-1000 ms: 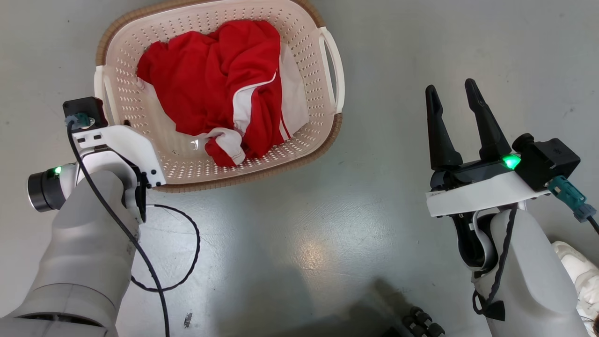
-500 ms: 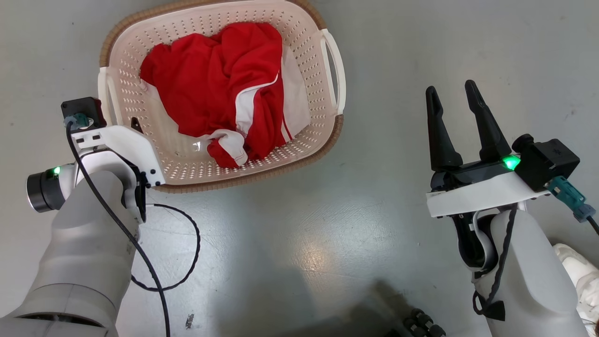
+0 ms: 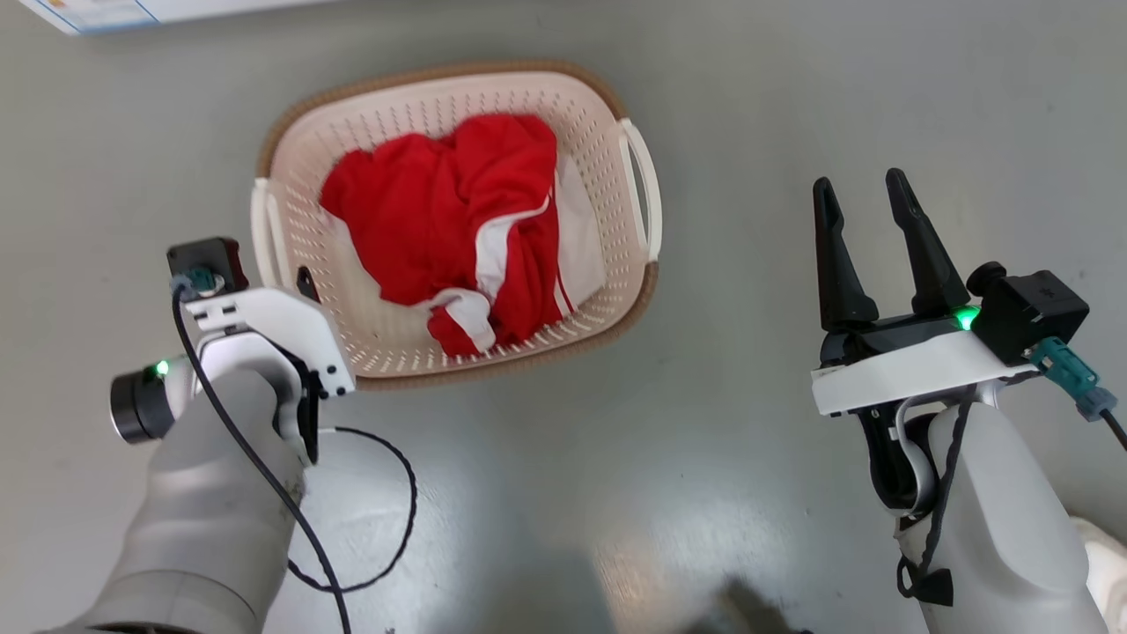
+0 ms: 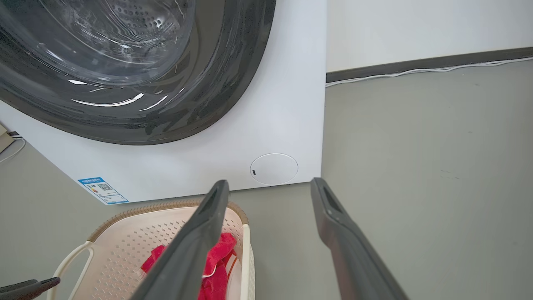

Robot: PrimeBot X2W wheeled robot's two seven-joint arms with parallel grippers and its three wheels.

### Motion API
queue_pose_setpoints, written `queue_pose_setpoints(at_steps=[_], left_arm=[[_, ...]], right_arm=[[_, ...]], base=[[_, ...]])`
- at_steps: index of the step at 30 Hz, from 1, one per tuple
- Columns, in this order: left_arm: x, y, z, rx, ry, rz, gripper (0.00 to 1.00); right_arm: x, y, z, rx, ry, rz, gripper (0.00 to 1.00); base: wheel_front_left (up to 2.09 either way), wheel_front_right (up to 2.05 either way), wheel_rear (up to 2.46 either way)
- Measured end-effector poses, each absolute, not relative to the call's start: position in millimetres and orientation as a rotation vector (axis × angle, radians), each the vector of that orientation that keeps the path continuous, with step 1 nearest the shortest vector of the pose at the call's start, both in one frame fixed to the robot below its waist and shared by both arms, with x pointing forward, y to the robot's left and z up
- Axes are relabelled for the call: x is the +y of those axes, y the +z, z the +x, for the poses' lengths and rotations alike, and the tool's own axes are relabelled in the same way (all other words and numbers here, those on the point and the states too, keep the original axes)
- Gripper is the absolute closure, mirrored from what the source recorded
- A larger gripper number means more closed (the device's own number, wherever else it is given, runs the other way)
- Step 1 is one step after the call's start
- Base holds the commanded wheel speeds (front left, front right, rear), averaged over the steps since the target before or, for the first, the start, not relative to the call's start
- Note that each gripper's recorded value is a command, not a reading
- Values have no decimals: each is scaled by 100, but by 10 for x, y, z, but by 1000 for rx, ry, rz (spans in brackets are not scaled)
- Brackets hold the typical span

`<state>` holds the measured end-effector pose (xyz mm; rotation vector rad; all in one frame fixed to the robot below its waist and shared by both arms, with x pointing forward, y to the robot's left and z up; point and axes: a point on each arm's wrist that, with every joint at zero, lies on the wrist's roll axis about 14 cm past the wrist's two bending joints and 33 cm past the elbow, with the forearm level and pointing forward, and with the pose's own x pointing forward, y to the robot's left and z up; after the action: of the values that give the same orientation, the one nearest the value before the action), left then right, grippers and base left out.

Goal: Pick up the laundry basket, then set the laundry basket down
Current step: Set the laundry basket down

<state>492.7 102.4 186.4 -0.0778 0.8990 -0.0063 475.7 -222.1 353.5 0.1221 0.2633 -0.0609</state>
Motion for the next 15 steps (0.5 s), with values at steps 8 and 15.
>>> queue_pose_setpoints(at_steps=[8, 15], left_arm=[[1098, 2316, 4857, 801, 8, -139, 0], [1161, 2767, 4778, 699, 8, -179, 0]], right_arm=[[-2144, 3836, 4699, 214, -34, 95, 0], [-2106, 4193, 4636, 142, -10, 66, 0]], base=[[0, 0, 0], [0, 0, 0]])
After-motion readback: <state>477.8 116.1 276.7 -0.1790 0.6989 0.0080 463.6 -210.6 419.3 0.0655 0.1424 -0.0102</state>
